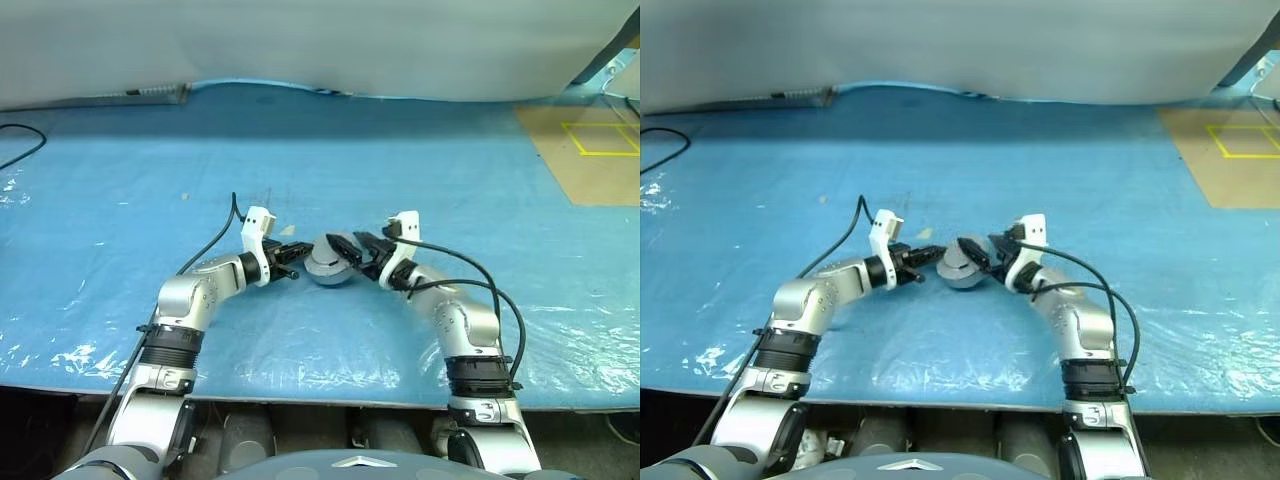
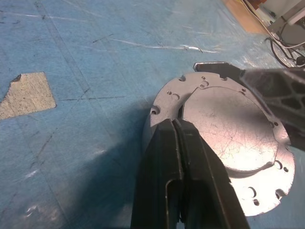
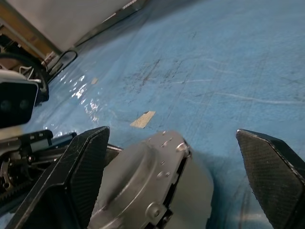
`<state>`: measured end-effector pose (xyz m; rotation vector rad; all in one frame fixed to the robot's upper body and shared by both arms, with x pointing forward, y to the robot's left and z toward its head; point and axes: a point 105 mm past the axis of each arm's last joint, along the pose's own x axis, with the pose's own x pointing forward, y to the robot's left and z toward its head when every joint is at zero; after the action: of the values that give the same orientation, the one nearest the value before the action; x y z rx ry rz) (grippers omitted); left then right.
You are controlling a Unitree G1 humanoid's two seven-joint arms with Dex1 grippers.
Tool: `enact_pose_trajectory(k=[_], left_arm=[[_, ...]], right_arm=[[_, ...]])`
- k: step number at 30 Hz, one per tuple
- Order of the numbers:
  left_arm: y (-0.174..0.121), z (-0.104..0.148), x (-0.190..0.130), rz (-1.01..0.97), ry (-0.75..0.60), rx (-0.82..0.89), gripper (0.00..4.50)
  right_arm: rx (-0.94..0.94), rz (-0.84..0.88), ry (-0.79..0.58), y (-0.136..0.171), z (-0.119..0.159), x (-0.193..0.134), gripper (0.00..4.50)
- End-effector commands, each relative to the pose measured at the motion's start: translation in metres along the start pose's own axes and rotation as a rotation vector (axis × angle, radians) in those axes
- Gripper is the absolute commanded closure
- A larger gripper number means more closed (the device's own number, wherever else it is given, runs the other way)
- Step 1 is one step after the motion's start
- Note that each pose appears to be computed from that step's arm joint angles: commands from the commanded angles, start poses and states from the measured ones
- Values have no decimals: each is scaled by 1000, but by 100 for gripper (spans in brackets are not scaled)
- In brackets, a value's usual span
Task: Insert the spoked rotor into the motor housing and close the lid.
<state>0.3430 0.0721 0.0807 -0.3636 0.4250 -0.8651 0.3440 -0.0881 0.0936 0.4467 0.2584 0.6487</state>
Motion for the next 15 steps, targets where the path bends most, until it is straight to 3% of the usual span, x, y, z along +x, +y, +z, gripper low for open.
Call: enact_pose_trajectory(k=[1,15], left_arm=[[-3,-9,3,-13,37,9,450],[-16,-5,6,-69,16,48,450]], right_arm=[[60,6,-41,1,15,-4,2],[291,-69,121,-27,-16,-36,2]])
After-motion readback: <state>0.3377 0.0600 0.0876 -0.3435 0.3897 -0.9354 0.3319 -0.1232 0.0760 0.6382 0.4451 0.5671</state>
